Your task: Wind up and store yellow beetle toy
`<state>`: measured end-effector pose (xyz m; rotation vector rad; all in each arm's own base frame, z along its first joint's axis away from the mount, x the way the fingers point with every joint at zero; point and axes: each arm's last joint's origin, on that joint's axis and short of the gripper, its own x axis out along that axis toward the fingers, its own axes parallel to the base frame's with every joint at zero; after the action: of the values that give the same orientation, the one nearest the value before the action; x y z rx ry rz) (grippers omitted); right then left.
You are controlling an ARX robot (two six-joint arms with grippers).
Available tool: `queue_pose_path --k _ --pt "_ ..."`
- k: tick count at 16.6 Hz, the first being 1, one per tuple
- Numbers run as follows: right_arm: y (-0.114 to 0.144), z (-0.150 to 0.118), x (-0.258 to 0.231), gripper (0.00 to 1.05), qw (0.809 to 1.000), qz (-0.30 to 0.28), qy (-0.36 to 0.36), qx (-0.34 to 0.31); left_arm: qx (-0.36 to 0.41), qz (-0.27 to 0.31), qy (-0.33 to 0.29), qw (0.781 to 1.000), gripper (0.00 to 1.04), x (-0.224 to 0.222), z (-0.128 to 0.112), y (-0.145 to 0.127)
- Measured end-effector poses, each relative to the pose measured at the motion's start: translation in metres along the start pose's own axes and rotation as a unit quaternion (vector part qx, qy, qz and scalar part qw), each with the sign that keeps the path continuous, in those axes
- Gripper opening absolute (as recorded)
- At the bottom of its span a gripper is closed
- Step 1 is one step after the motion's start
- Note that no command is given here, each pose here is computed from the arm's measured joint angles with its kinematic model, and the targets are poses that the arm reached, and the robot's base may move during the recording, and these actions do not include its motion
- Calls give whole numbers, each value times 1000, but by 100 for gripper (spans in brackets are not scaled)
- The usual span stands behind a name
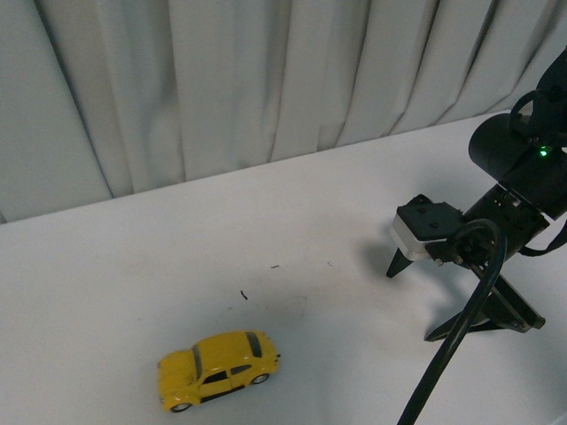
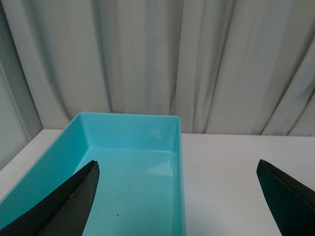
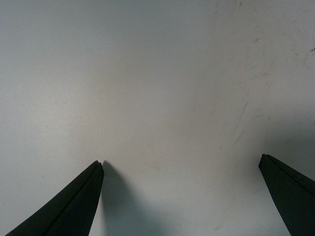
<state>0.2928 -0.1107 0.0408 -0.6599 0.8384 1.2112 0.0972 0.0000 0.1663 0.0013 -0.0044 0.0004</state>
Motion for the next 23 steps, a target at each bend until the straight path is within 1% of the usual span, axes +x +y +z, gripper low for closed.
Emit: queue_pose_path --k 6,7,9,10,11,12,13,14,15,17,19,21,22,23 --pt "-1 2 1 98 1000 0 1 -1 0 0 0 1000 98 0 0 0" --pt "-2 5 0 98 1000 4 2 -3 0 0 0 1000 98 0 0 0" --pt "-7 16 -1 98 1000 10 6 -17 0 0 0 1000 98 0 0 0" --pt "-9 25 0 98 1000 9 -4 -26 0 0 0 1000 98 0 0 0" --pt "-11 41 -8 98 999 -4 -30 -43 0 0 0 1000 98 0 0 0" --pt "-19 58 -26 98 995 -37 -48 -73 0 0 0 1000 98 0 0 0" --pt "-27 76 -52 98 989 -84 -61 -109 0 0 0 1000 98 0 0 0" --pt "-31 91 -73 98 981 -119 -74 -138 0 0 0 1000 98 0 0 0" --pt "-31 108 -97 98 968 -160 -89 -173 0 0 0 1000 98 0 0 0" --pt "-25 129 -127 98 948 -217 -104 -208 0 0 0 1000 98 0 0 0" --pt "-12 152 -159 98 922 -270 -142 -238 0 0 0 1000 98 0 0 0" --pt "12 171 -191 98 890 -319 -175 -273 0 0 0 1000 98 0 0 0" --pt "27 180 -201 98 878 -329 -197 -285 0 0 0 1000 98 0 0 0" --pt "39 184 -205 98 872 -332 -212 -291 0 0 0 1000 98 0 0 0"
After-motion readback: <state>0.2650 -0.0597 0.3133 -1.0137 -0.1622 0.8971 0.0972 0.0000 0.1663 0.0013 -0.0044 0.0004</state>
